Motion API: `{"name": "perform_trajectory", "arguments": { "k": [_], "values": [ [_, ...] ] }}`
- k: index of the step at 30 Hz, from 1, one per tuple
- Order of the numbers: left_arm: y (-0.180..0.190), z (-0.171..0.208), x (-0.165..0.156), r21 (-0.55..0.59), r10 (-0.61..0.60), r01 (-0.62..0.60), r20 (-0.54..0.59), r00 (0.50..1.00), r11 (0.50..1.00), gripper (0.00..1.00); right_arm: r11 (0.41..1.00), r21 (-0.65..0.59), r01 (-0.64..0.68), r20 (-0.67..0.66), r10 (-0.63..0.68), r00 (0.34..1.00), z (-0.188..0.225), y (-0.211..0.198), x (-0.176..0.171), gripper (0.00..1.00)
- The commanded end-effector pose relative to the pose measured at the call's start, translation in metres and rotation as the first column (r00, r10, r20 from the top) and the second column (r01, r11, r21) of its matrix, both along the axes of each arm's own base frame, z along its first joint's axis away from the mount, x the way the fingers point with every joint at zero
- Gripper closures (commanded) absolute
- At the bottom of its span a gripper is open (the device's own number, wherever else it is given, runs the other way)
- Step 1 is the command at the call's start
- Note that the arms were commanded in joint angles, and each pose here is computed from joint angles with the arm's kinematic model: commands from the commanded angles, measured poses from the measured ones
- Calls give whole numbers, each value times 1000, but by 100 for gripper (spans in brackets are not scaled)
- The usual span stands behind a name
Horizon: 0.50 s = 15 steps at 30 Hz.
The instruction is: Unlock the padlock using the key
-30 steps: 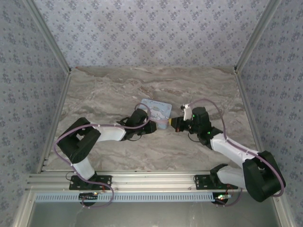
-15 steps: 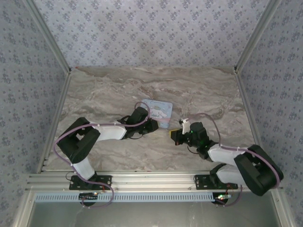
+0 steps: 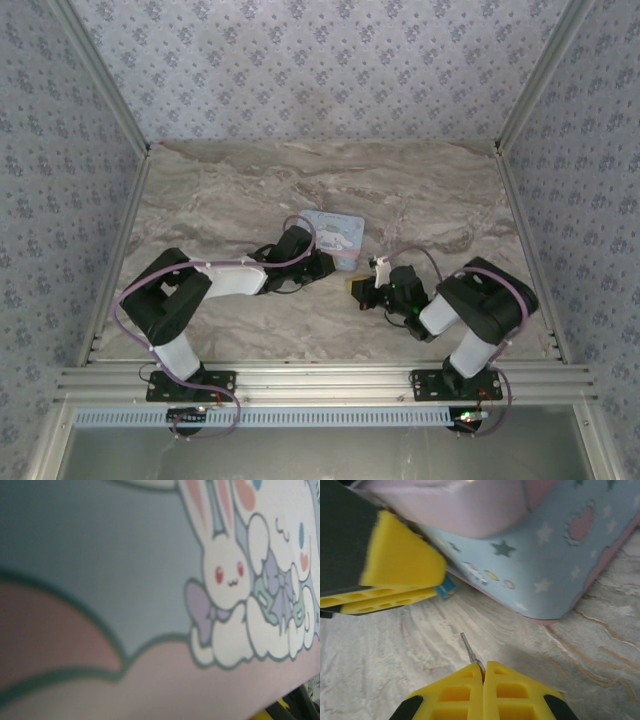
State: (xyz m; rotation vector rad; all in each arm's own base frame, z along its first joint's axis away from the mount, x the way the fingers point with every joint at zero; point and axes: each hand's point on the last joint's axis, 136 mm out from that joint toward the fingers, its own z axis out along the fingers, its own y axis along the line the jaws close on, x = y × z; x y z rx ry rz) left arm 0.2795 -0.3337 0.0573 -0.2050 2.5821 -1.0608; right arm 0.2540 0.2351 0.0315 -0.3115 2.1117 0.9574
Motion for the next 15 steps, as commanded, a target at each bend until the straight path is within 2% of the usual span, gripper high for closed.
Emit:
{"name": "perform_trajectory", "arguments": {
  "k": [1,15],
  "values": [
    [-15,27,4,-71,-20,23,37,999,997,81,995,93,39,56,-45,997,13,3,9,100],
    [-17,30,5,-76,-18,20,29,999,997,81,995,90,35,24,-37,999,6,10,16,100]
  ]
}}
